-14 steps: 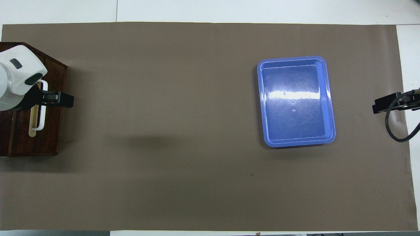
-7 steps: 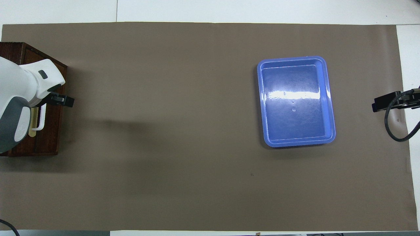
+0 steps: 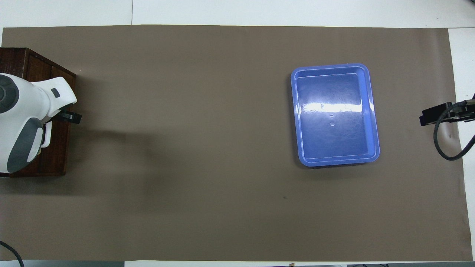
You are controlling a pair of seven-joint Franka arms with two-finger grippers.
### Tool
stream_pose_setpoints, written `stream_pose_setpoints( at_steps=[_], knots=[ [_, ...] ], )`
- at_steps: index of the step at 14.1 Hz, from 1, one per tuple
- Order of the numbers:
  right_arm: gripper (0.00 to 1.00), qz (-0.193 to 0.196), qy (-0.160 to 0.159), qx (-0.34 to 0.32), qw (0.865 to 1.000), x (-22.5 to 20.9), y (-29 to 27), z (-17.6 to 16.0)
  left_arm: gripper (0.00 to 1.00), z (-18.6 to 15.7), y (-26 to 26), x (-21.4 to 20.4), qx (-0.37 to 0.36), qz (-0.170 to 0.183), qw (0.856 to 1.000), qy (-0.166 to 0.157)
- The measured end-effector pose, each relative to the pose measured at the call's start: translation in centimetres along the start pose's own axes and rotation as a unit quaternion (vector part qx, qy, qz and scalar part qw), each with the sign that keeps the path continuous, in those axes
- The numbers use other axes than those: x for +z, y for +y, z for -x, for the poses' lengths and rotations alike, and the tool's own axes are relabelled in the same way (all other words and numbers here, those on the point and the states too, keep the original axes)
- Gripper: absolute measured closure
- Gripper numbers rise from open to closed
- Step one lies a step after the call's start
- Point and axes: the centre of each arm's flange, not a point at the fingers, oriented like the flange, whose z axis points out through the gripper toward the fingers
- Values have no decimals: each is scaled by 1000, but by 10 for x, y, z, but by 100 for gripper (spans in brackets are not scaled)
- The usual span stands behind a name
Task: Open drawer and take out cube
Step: 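Pull the drawer open toward the robot with the left gripper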
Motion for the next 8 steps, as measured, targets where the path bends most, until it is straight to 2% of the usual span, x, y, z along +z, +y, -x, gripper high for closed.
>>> stream_pose_setpoints(
  at_steps=[8],
  knots=[
    [0, 0, -1, 2, 1000, 1, 3, 1, 0, -3, 33, 7, -31, 7, 999, 14]
  ],
)
